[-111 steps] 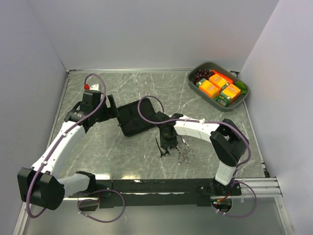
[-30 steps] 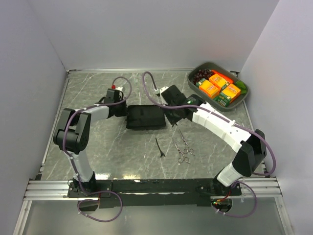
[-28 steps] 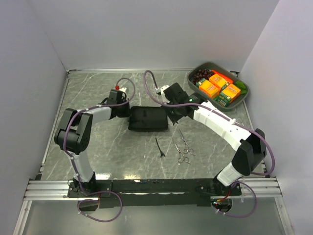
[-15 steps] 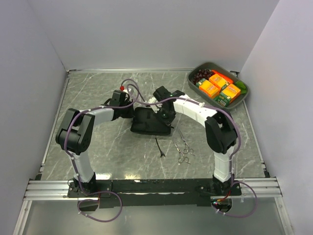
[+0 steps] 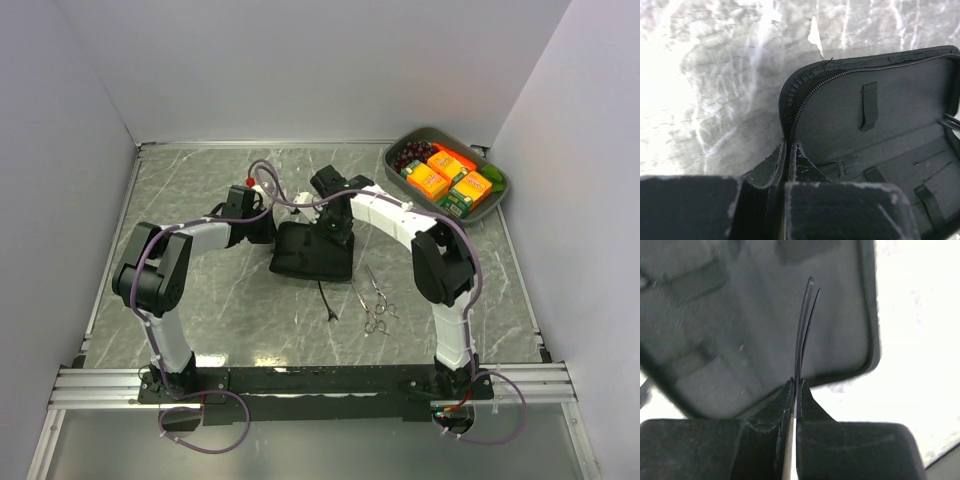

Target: Sort the hair-cutting tools

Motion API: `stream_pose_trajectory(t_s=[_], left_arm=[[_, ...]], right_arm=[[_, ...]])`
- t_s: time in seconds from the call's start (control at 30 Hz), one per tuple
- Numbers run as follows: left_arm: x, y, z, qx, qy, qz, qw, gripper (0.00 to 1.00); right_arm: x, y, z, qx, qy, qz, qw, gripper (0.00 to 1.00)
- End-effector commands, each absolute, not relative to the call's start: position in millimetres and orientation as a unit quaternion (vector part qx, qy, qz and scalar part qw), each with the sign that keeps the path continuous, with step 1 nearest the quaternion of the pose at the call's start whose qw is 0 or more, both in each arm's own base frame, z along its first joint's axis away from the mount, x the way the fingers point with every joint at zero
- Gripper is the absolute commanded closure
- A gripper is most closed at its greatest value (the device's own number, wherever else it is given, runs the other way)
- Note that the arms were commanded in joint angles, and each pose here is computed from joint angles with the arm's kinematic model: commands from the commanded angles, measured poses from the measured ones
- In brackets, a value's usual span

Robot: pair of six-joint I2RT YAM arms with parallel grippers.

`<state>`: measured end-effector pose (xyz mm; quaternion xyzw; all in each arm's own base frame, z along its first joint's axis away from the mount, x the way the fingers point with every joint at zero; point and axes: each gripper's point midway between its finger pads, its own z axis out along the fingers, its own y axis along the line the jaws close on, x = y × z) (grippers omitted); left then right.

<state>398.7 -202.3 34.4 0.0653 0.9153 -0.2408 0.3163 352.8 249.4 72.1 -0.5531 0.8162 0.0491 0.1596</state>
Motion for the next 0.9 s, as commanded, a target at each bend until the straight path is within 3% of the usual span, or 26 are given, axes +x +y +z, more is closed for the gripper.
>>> stream_pose_trajectory(t_s=[0.0,0.23,0.7,0.87], left_arm=[[391.7,-219.9,57.1,0.099,0.897,-0.275,0.331,0.99],[386.9,-230.3,60.1,0.097,0.893,-0.3,0.321,0.99],[371.0,-248.0,56.2,0.093,0.886,-0.35,0.291,0.99],[370.5,-251.1,56.9,0.097,0.886,-0.35,0.289,0.99]], right_arm=[[361.9,256.4,57.6,-0.597,0.788,0.043,0.144,1.0],[345.6,229.2,35.7,-0.64,0.762,0.021,0.098,1.0],[367.3,218.2,36.2,-0.651,0.751,-0.037,0.106,1.0],[354.3,216.0,28.3,-0.663,0.742,-0.043,0.089,1.0]])
